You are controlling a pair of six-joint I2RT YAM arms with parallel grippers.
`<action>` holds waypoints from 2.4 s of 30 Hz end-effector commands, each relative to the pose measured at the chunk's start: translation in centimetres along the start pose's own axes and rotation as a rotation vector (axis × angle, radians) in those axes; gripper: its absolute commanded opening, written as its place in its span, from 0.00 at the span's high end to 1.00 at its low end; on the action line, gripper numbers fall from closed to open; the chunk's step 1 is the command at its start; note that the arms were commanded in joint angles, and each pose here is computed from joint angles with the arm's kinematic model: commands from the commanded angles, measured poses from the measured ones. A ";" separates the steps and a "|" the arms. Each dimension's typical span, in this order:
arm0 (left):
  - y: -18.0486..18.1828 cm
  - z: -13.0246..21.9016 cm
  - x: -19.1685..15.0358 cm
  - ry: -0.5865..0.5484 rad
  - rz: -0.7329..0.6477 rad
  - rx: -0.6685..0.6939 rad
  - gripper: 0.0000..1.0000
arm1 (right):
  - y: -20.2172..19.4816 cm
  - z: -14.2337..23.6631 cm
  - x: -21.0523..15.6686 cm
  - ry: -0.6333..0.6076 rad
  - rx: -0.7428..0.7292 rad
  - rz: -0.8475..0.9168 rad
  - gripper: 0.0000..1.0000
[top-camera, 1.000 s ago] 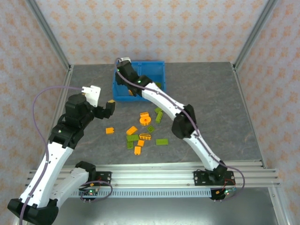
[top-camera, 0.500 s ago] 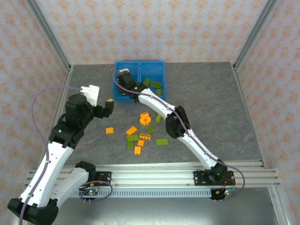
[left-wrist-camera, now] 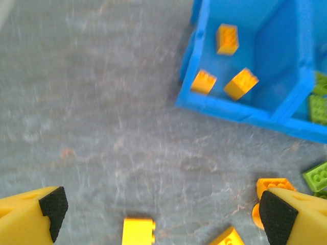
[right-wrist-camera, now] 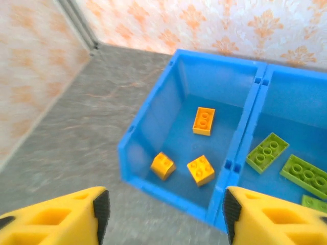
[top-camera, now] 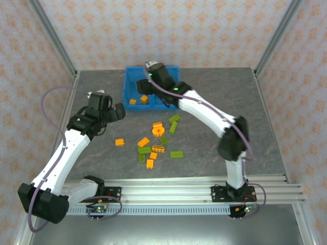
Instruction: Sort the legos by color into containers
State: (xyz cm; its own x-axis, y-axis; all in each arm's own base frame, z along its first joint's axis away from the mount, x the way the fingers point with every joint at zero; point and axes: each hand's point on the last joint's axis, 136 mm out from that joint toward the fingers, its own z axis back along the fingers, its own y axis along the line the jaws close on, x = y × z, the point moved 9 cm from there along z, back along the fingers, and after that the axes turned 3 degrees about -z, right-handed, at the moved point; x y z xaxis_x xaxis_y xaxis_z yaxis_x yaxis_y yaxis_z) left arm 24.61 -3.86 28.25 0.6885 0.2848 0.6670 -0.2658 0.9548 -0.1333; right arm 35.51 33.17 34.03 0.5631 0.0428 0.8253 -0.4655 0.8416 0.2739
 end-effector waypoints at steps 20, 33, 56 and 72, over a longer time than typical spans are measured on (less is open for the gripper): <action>0.9 -13.7 -10.8 0.571 0.023 0.143 0.10 | -2.2 7.0 -7.7 0.270 0.204 0.051 0.01; 1.6 -14.0 -13.0 0.682 0.078 0.131 0.44 | -2.1 6.1 -6.9 0.249 0.174 0.019 0.01; -3.6 -8.2 2.7 0.267 0.057 -0.029 0.63 | -2.6 6.8 -6.5 0.191 0.120 -0.013 0.01; -11.6 -21.1 17.5 0.016 -0.040 0.072 0.62 | -2.6 8.4 -5.4 0.133 0.100 -0.074 0.01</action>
State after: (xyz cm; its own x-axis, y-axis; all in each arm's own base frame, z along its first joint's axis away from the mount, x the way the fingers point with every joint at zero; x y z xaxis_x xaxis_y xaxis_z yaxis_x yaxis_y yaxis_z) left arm 53.69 -8.55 27.63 0.6584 0.2979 0.6912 -0.2654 0.9512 -0.1572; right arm 28.51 26.96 30.80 0.7135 0.1212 0.6901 -0.4908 0.7894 0.3687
